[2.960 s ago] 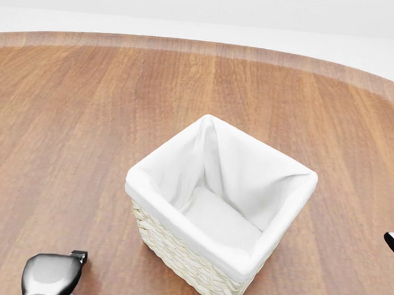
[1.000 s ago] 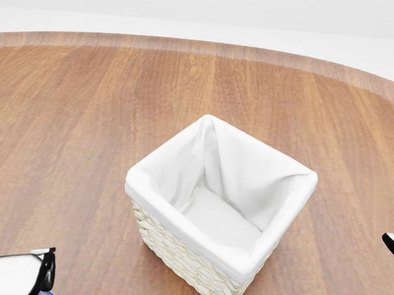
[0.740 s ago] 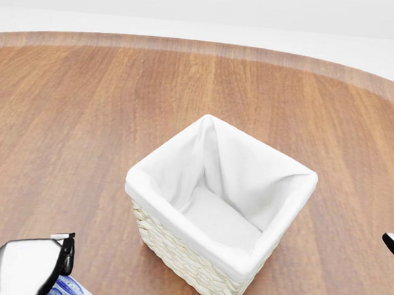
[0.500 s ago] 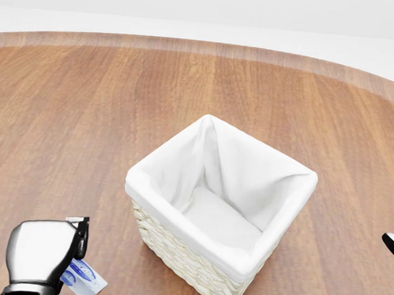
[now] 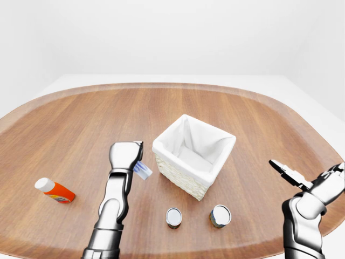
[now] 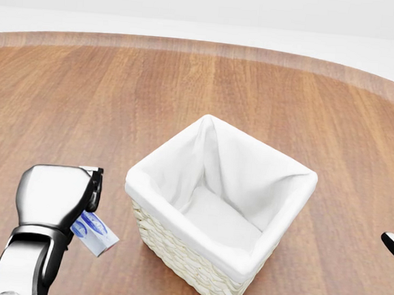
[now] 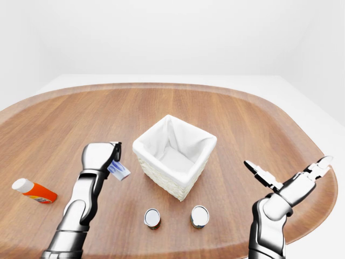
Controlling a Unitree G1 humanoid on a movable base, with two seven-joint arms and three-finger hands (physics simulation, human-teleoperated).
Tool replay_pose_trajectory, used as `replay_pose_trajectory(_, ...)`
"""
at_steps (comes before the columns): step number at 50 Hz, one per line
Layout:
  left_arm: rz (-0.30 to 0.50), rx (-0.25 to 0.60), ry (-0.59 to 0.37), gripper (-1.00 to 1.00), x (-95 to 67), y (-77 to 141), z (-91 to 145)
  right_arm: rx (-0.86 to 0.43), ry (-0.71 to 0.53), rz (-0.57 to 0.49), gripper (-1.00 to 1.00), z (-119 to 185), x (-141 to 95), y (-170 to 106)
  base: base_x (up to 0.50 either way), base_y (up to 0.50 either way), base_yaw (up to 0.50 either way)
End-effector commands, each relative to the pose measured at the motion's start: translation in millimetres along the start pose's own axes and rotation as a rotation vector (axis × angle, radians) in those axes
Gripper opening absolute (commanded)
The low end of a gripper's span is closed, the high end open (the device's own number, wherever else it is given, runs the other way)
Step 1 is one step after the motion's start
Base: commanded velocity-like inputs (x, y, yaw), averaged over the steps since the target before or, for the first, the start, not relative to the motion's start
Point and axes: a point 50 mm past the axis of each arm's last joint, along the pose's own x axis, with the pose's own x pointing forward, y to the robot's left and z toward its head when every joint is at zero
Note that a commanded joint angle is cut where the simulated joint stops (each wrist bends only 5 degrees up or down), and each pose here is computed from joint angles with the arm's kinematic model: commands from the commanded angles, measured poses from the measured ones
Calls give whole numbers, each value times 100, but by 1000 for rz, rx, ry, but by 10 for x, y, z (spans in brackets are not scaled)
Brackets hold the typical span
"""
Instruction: Pick up the alphabet soup and the cream cheese box, and put them in the basket.
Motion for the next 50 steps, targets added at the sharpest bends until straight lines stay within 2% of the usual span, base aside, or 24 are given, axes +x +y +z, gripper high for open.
replay_pose_trajectory(1, 60, 44, 17, -100, 161, 392, -17, -5, 5, 2, 100, -15, 5, 5, 0, 0, 0)
replay_pose_trajectory(9, 81, 39, 18, -100, 239, 654, -12, 0, -6, 1, 100, 14, 1, 2, 0, 0, 0)
replay_pose_trajectory(12, 87, 50, 11, -100, 254, 709, 24, -3, -1, 1, 100, -1, 3, 3, 0, 0, 0)
replay_pose_trajectory(27, 172, 80, -15, -100, 263, 1322, 276, 3, 3, -2, 100, -2, -3, -6, 0, 0, 0)
replay_pose_trajectory(50, 189, 107, -106, -100, 488, 1678, 767, 12, -10, 0, 100, 32, -7, -6, 0, 0, 0)
